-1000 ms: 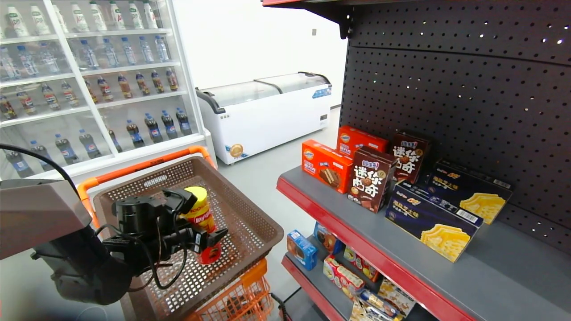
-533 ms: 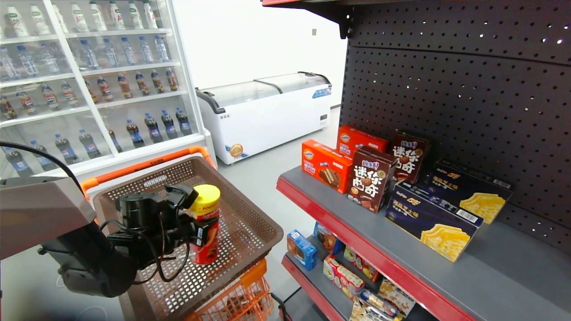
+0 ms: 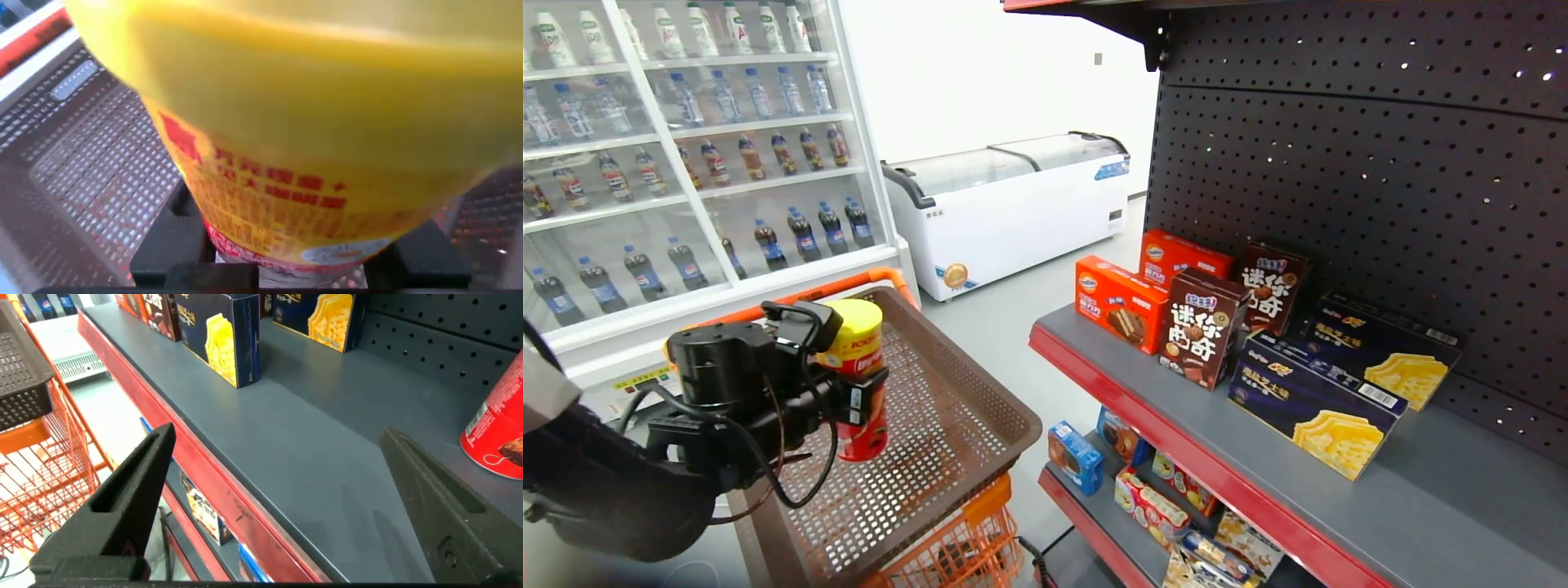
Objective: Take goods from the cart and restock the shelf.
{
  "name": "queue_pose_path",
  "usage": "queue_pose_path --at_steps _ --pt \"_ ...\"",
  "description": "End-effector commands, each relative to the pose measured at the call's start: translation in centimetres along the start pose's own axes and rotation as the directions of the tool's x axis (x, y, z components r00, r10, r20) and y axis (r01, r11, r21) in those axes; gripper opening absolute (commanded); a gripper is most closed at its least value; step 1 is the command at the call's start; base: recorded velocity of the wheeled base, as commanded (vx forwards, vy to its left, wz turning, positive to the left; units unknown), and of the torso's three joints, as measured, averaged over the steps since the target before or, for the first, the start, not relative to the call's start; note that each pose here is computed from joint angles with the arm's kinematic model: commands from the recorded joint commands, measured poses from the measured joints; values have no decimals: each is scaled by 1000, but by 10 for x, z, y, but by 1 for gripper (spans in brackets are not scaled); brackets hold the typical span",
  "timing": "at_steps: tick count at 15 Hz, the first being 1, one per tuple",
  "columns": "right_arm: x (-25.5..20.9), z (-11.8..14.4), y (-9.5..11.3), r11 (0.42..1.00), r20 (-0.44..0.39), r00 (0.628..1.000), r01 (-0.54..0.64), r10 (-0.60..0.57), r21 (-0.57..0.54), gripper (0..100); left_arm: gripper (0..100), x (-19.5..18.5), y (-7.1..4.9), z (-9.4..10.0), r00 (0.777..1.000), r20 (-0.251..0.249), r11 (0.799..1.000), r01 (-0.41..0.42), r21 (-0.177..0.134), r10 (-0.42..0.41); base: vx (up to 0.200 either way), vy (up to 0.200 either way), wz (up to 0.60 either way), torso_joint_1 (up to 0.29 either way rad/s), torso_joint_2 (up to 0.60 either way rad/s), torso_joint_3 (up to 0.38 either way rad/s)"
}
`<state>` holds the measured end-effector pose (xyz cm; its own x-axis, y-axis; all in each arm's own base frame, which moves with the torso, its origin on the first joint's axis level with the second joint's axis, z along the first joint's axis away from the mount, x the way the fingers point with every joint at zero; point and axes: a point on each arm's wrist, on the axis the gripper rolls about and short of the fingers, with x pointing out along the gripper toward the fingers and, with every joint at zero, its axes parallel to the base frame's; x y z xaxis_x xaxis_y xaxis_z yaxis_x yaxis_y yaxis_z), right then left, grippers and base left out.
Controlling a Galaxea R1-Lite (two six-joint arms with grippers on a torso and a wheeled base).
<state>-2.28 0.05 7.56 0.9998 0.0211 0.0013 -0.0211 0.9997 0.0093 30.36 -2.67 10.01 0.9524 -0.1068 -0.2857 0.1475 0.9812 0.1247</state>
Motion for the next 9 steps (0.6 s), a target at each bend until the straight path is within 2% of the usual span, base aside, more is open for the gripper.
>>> queue_pose_path --at_steps 1,3,5,6,7,9 --pt "0 0 0 1000 0 1000 0 0 0 100 0 -57 2 44 992 125 998 -5 -59 13 0 0 0 0 0 0" --pt "0 0 0 1000 0 1000 0 0 0 100 0 -86 4 60 986 165 998 -6 -63 17 0 0 0 0 0 0" --pt "0 0 0 1000 0 1000 0 0 0 100 0 -132 4 71 986 164 998 -5 -63 15 0 0 0 0 0 0" --pt "0 0 0 1000 0 1000 0 0 0 100 0 -144 5 73 986 166 998 -2 -61 12 0 0 0 0 0 0" --pt "0 0 0 1000 0 1000 0 0 0 100 0 -173 4 71 990 144 998 12 -62 -3 0 0 0 0 0 0" --pt "0 0 0 1000 0 1000 0 0 0 100 0 -208 1 58 989 150 998 22 -59 -13 0 0 0 0 0 0"
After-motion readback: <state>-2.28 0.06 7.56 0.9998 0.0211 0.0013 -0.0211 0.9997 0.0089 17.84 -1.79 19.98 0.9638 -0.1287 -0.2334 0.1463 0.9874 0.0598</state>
